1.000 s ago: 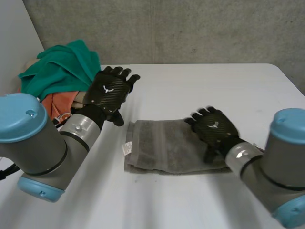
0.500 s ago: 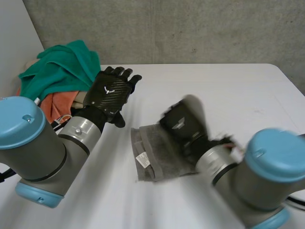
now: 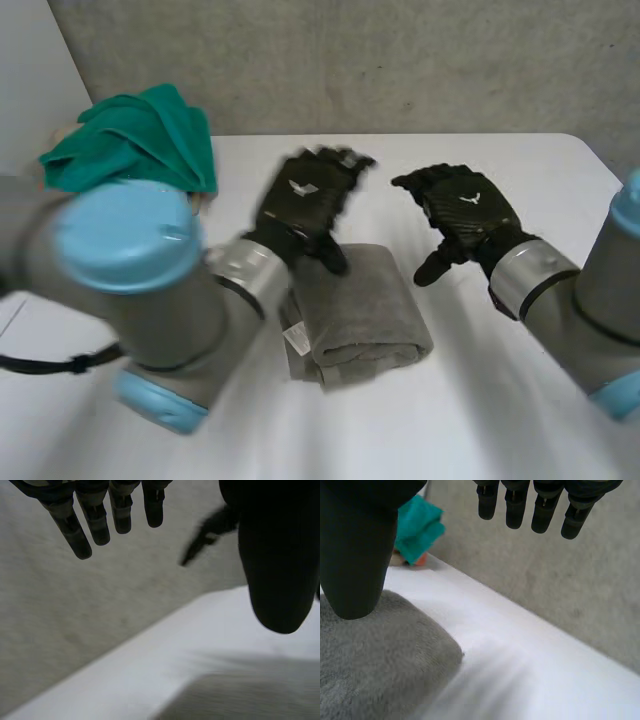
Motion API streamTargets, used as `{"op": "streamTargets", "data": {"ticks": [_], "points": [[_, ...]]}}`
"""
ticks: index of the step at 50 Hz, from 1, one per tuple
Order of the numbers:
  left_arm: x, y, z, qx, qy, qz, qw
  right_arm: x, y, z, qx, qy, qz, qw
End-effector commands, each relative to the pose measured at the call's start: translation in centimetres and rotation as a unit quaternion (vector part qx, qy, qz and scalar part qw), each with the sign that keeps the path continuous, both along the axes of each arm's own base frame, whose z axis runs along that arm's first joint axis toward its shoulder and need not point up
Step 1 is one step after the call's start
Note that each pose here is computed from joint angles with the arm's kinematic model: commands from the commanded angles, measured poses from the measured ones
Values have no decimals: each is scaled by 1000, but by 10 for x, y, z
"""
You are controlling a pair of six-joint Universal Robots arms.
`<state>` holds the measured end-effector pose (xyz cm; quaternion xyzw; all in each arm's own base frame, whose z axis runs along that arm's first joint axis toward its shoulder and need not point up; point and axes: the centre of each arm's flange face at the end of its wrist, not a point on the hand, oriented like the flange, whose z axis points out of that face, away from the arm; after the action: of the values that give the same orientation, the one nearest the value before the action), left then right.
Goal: Fold the laundry.
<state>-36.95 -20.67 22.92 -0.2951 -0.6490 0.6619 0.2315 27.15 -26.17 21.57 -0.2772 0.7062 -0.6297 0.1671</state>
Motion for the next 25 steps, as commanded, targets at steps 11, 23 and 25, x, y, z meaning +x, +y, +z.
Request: {"op": "streamTargets", "data": {"ticks": [11,23,25], "points": [[-4,-22,-100,147,-172,112,968,13,-29,-42,153,42,-20,987],[31,-31,-101,169,-196,142,955,45,-8,-83,194,88,32,976],[33,-28,-100,171,-198,141,955,45,-9,-82,185,97,34,977]]}}
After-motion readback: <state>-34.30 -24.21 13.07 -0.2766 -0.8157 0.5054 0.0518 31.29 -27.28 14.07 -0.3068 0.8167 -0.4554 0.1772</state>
